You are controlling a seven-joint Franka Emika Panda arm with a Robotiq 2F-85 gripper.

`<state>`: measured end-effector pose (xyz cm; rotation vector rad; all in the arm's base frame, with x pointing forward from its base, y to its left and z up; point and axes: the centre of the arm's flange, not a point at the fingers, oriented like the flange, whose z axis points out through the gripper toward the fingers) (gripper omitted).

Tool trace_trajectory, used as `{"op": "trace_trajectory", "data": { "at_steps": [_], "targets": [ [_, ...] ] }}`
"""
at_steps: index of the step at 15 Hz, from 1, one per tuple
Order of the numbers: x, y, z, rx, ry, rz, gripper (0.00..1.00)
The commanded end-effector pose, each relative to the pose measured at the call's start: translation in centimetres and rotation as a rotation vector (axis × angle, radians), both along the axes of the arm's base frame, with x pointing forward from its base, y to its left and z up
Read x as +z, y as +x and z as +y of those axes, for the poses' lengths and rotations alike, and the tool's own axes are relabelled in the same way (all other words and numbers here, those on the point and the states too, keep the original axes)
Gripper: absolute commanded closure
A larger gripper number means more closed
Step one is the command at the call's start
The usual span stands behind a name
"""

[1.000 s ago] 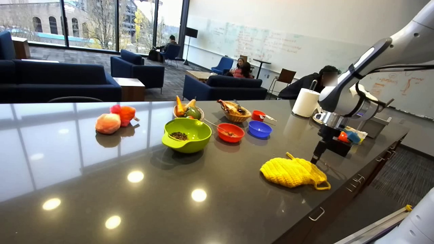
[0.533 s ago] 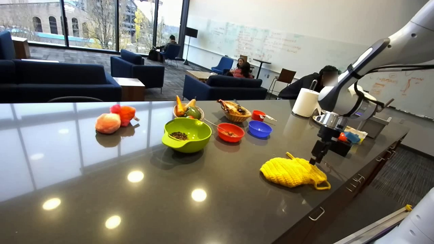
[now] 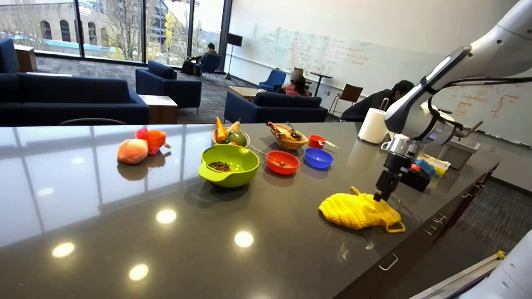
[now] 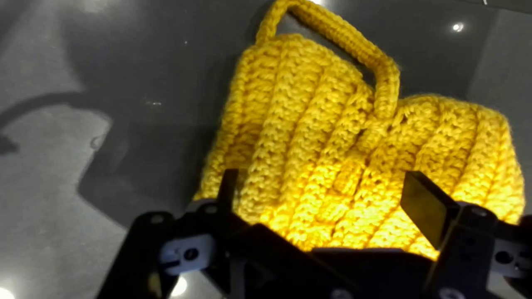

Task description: Flip the yellow cloth.

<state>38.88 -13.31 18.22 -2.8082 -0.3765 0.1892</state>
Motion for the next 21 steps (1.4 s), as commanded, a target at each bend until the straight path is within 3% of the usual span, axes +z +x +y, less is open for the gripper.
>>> {"op": "trace_trajectory", "data": {
  "at_steps": [1,2,5,7,11,12,13,15,21],
  "targets": [
    [-0.2,0.4,-0.1,-0.006,0.030,0.005,0.02],
    [-0.2,0.4,-0.2,-0.007,0.031,0.008,0.10],
    [-0.5,0.4,-0.5,-0.013,0.030,0.018,0.12],
    [-0.7,0.3,-0.9,-0.022,0.027,0.025,0.01],
    [-1.1,0.3,-1.8,-0.037,0.018,0.030,0.00],
    [-1.2,0.3,-2.0,-0.042,0.018,0.031,0.25],
    [-1.3,0.4,-2.2,-0.046,0.019,0.033,0.26],
    [-1.3,0.5,-2.4,-0.051,0.020,0.032,0.39],
    [-0.8,0.9,-2.5,-0.045,0.011,0.019,0.87]
  ]
}}
